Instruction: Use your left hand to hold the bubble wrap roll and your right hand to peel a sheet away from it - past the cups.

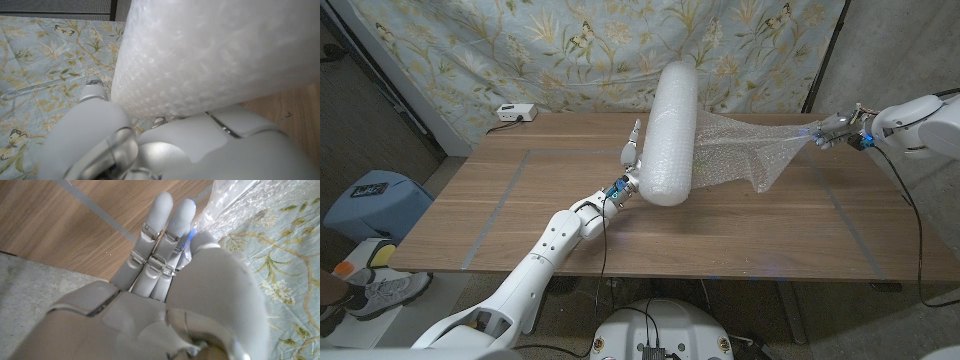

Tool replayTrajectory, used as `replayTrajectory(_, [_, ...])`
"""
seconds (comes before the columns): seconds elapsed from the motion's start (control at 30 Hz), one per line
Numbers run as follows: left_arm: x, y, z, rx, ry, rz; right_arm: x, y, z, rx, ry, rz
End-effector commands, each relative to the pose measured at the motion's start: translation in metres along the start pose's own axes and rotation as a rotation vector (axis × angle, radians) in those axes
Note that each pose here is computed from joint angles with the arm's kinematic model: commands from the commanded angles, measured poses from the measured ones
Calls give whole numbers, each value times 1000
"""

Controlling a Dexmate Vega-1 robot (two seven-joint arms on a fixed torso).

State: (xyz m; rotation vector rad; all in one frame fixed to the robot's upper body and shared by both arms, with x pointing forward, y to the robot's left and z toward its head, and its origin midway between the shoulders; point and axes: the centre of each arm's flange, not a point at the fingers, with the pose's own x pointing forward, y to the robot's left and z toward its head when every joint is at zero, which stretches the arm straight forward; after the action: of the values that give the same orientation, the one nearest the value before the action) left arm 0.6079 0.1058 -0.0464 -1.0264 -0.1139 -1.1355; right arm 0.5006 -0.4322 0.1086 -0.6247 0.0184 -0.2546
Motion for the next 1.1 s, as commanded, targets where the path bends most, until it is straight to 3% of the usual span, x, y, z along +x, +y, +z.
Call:
replayTrajectory(0.03, [0,1,0,-3,11,-5,-3,-10,4,-5,-6,-26])
replayTrajectory(0.73, [0,2,4,15,30,2,-4,-22,10,-5,-15,-61])
replayTrajectory(1.1, [1,-2,13,76,62,5,-4,-24,6,13,-15,-70])
